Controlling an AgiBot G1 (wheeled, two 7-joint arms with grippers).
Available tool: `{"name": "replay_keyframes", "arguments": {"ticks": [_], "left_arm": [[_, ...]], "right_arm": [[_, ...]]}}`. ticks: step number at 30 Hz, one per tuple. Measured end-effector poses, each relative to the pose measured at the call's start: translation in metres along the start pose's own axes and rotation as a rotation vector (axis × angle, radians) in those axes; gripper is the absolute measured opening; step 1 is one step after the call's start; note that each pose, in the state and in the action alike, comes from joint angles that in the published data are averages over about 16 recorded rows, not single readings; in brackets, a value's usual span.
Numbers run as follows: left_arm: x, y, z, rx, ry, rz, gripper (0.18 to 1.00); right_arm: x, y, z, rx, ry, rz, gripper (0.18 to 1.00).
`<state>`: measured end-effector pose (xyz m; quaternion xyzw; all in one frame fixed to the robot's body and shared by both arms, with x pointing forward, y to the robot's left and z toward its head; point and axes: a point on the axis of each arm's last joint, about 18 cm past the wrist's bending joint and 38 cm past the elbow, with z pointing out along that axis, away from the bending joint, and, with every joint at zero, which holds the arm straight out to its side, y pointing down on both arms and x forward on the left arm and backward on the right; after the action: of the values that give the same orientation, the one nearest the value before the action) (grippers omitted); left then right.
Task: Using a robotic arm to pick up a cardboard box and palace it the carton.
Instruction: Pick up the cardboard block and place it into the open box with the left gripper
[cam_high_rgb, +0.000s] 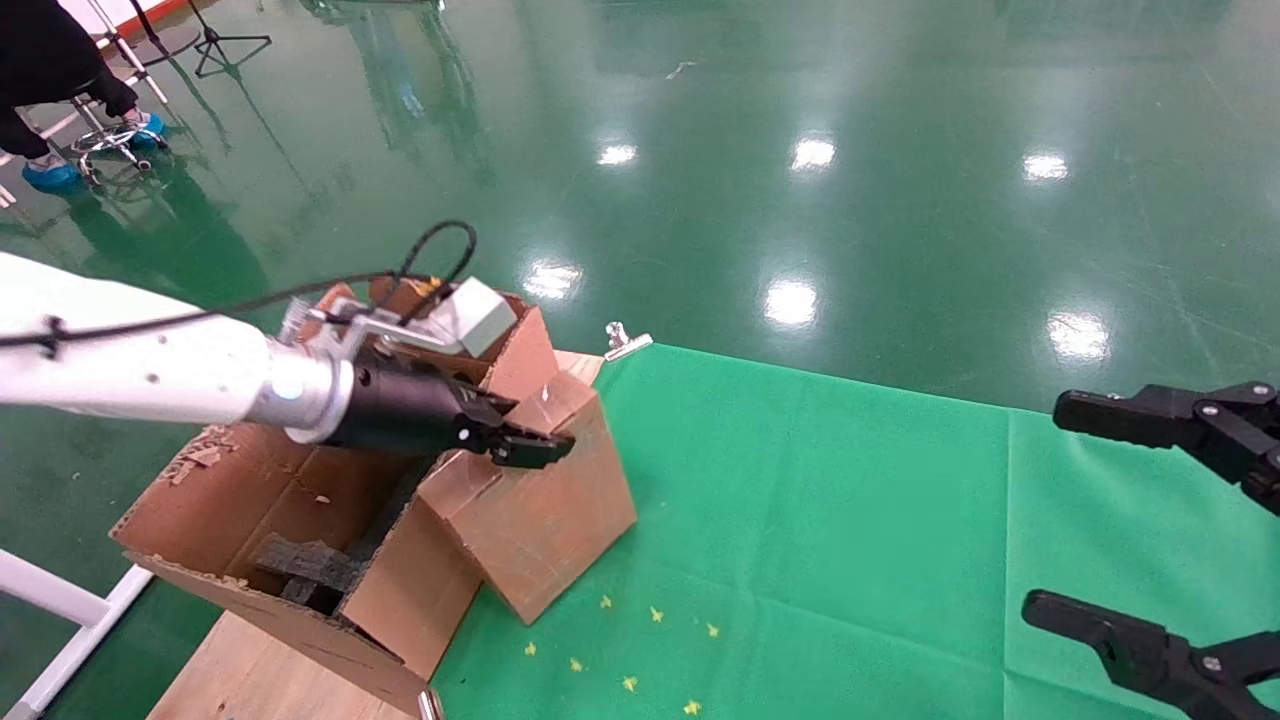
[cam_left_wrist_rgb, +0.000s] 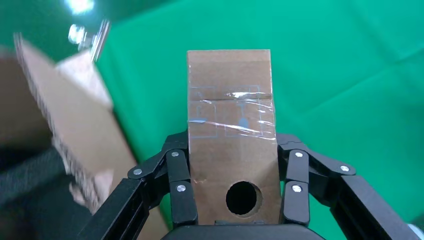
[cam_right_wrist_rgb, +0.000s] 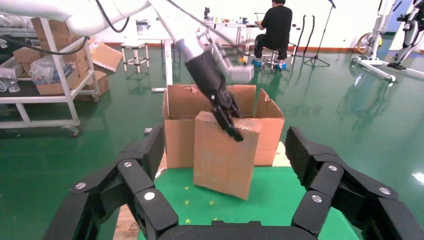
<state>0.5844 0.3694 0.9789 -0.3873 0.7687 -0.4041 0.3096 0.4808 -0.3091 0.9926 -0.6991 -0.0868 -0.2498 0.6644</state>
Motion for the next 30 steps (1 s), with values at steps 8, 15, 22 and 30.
{"name": "replay_keyframes", "arguments": {"ticks": [8, 15, 22, 30], "left_arm": [[-0.013, -0.038, -0.064, 0.174, 0.013, 0.077, 0.450], [-0.044, -0.056, -0.135, 0.312, -0.085, 0.133, 0.432], [-0.091, -0.030, -0.172, 0.306, -0.217, 0.112, 0.431], [-0.145, 0.032, -0.165, 0.202, -0.317, 0.018, 0.429]], "right_arm": [[0.000, 0.000, 0.000, 0.000, 0.000, 0.000, 0.922], [0.000, 0.000, 0.000, 0.000, 0.000, 0.000, 0.979], [0.000, 0.000, 0.000, 0.000, 0.000, 0.000, 1.000], [0.000, 0.000, 0.000, 0.000, 0.000, 0.000, 1.001]]}}
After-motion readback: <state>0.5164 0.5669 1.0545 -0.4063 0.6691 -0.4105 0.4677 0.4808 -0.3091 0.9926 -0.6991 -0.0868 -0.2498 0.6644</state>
